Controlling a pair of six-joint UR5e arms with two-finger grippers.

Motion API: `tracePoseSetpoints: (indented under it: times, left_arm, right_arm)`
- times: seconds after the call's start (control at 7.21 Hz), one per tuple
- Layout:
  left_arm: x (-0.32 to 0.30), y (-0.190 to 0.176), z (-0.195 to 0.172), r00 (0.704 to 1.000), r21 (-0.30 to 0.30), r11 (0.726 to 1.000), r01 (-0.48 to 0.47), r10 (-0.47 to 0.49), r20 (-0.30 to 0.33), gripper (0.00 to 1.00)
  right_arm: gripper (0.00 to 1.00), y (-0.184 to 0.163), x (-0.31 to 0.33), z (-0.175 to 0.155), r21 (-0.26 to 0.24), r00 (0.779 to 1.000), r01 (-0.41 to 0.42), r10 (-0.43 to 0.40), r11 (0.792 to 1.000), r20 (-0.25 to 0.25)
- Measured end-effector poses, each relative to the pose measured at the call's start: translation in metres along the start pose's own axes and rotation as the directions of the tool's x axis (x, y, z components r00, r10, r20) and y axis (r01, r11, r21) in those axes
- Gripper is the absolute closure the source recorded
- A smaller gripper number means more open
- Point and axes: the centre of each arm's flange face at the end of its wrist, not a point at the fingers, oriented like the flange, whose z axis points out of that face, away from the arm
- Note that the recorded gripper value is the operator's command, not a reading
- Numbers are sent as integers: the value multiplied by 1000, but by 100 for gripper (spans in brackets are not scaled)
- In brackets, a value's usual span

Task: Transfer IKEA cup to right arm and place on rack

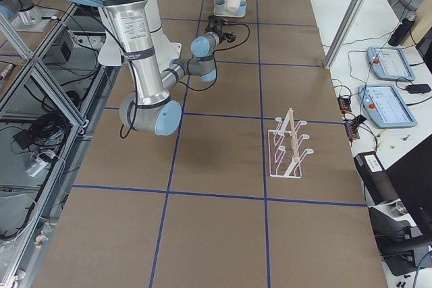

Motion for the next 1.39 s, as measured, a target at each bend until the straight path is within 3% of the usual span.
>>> tracePoseSetpoints:
  times: [0.28,0.55,0.83,1.39]
  left_arm:
    - [-1,9,3,995,-45,994,-102,101,-25,100]
    - [-8,17,-2,978,-149,967,-207,198,-73,100]
    - [-16,17,0,968,-185,952,-242,225,-110,100]
    - [-42,26,26,967,-219,942,-255,243,-78,100]
  right_arm:
    - [2,2,-12,2,-10,998,8,-7,1000,68]
    - [4,0,-18,0,-9,993,11,-10,1000,113]
    - [3,0,-19,-6,23,991,9,-12,1000,131]
    - [3,-6,-23,-6,50,990,7,-14,999,142]
